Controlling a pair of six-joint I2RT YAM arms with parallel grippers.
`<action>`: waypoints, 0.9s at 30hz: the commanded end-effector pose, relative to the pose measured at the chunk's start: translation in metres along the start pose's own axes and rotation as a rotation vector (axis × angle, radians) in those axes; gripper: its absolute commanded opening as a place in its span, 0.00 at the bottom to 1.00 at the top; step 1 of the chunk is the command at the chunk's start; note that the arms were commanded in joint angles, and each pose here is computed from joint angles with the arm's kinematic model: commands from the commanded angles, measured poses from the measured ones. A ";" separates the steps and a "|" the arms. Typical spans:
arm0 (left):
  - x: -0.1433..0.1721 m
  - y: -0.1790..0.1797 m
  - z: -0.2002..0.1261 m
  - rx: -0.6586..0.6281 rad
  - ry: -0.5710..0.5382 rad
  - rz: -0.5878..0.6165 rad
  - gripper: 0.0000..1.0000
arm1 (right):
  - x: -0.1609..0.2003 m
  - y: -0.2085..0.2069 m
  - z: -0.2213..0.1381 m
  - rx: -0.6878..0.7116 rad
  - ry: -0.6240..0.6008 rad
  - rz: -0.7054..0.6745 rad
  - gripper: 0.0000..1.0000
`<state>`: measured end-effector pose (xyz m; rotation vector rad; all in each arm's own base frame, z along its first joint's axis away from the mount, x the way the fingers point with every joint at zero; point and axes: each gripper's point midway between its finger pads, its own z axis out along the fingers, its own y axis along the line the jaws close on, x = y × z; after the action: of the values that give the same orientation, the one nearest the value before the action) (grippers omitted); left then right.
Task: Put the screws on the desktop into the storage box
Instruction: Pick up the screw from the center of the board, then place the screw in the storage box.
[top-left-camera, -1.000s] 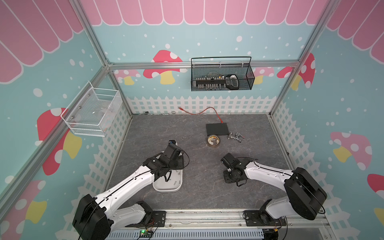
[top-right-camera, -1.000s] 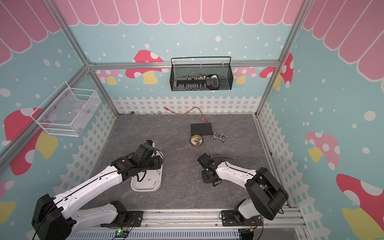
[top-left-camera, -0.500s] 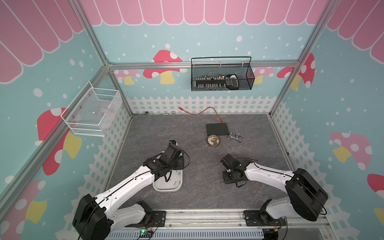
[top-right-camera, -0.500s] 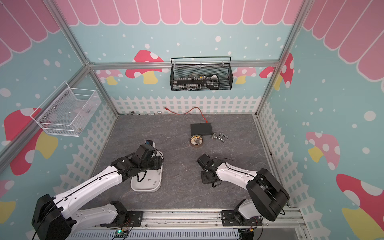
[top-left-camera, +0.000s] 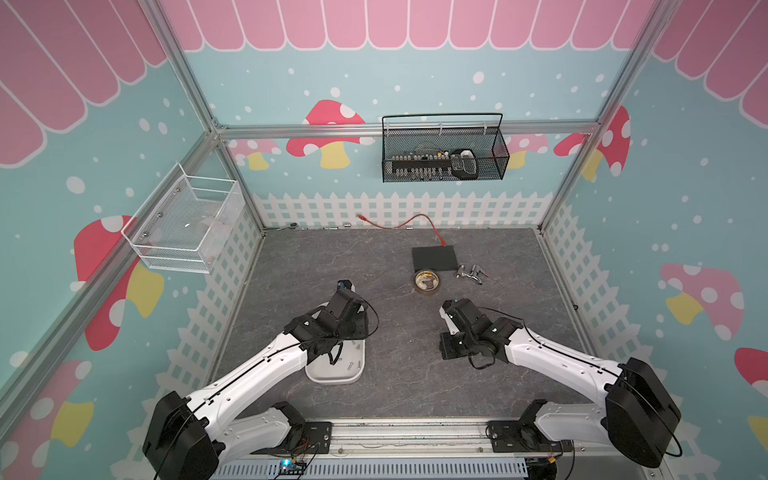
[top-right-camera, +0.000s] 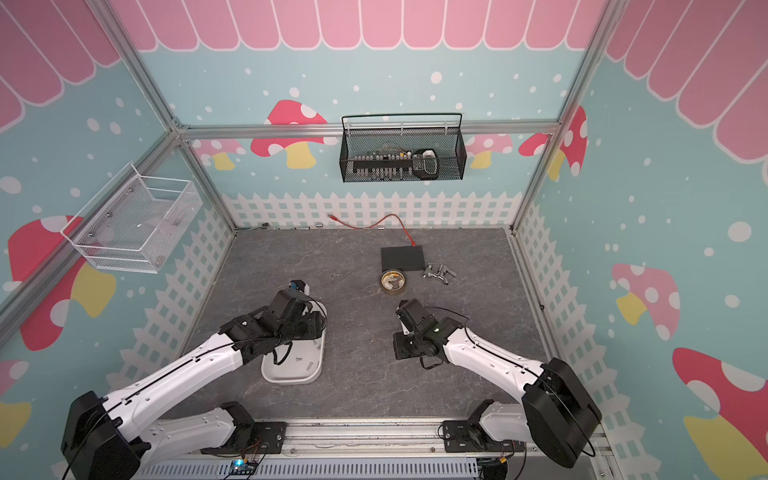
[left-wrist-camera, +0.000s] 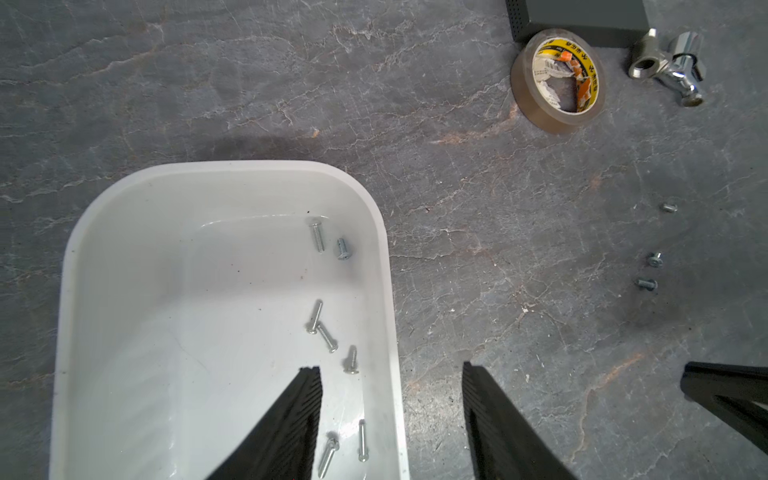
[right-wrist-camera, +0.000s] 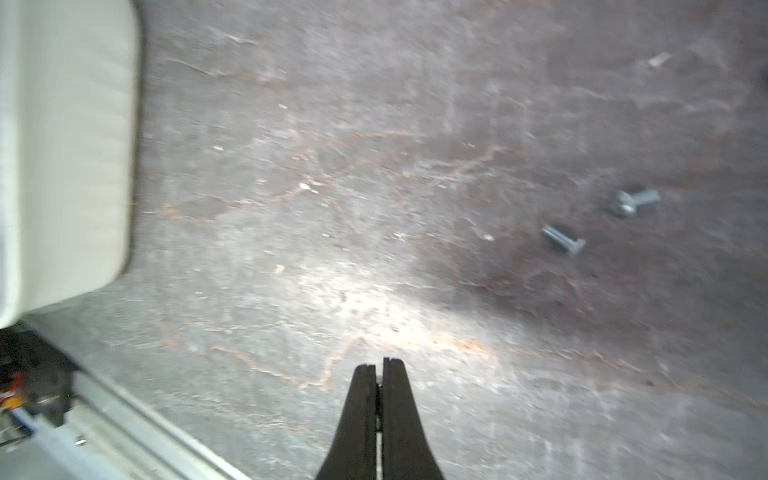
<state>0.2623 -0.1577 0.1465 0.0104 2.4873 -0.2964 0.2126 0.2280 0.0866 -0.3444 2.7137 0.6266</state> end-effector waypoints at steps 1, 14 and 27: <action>-0.005 0.004 -0.008 -0.012 -0.037 -0.015 0.59 | -0.029 0.065 -0.012 -0.271 -0.071 -0.035 0.00; -0.015 0.008 -0.024 -0.007 -0.108 -0.041 0.59 | -0.073 0.190 0.045 -0.488 -0.101 -0.128 0.00; -0.020 0.009 -0.035 0.003 -0.148 -0.056 0.59 | -0.071 0.203 0.076 -0.451 -0.080 -0.229 0.33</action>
<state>0.2619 -0.1438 0.1851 -0.0680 2.3464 -0.3287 0.2295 0.4490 0.1059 -0.6686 2.4651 1.1844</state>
